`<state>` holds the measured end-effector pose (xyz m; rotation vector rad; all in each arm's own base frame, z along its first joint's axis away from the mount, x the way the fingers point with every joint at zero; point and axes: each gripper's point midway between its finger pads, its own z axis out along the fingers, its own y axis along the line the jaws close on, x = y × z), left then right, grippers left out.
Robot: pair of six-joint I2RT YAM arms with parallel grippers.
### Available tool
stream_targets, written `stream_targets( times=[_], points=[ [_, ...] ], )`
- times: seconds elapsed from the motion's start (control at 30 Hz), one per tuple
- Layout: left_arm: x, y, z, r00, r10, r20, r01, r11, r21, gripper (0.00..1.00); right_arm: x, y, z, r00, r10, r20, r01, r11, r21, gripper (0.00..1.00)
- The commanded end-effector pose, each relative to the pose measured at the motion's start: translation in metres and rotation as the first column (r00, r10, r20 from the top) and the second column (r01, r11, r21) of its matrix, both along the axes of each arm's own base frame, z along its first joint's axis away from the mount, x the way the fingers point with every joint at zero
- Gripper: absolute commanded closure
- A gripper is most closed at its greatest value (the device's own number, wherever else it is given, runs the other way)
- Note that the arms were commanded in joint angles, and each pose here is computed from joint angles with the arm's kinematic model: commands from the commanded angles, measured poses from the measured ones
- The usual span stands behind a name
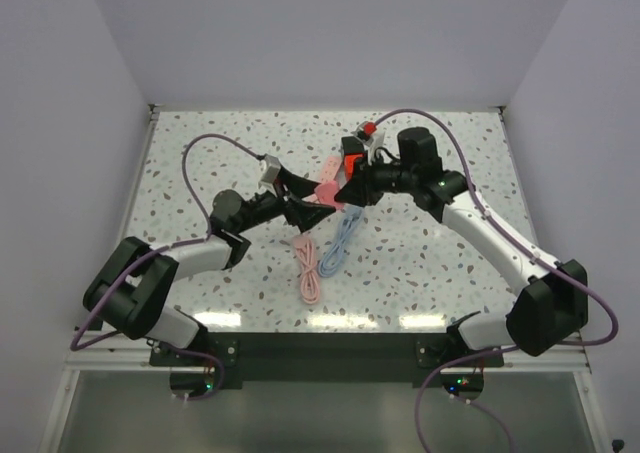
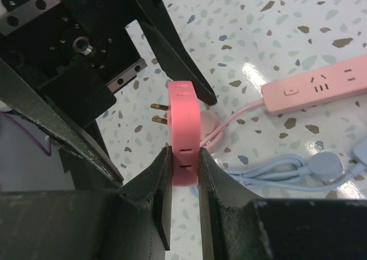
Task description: Insert the plug
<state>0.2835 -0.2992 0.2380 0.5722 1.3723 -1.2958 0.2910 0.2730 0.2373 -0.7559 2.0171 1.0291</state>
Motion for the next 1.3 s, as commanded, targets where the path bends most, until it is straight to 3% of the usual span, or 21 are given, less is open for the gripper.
stream_targets(
  times=[0.0, 0.2, 0.53, 0.8, 1.1, 1.27],
  points=[
    [-0.026, -0.005, 0.018, 0.99, -0.129, 0.064, 0.132, 0.99, -0.05, 0.11, -0.015, 0.012, 0.032, 0.99, 0.109, 0.095, -0.118, 0.989, 0.092, 1.0],
    [-0.024, -0.004, 0.016, 0.991, -0.122, 0.048, 0.124, 0.991, -0.044, 0.12, -0.022, 0.012, 0.042, 0.984, 0.134, 0.115, -0.147, 0.982, 0.117, 1.0],
    [-0.04, -0.003, 0.014, 0.982, -0.181, 0.052, 0.183, 0.982, -0.043, 0.27, -0.028, 0.01, 0.048, 0.981, 0.137, 0.136, -0.154, 0.98, 0.124, 1.0],
    [-0.054, -0.003, 0.022, 0.962, -0.263, 0.068, 0.268, 0.959, -0.086, 0.5, -0.027, 0.011, 0.044, 0.98, 0.147, 0.134, -0.163, 0.98, 0.117, 1.0],
    [-0.051, 0.001, 0.028, 0.954, -0.29, 0.069, 0.297, 0.948, -0.117, 0.5, -0.03, 0.01, 0.041, 0.975, 0.166, 0.147, -0.182, 0.978, 0.104, 1.0],
    [-0.042, 0.003, 0.035, 0.968, -0.235, 0.085, 0.243, 0.964, -0.104, 0.5, -0.029, 0.01, 0.04, 0.974, 0.173, 0.146, -0.188, 0.977, 0.101, 1.0]
  ],
)
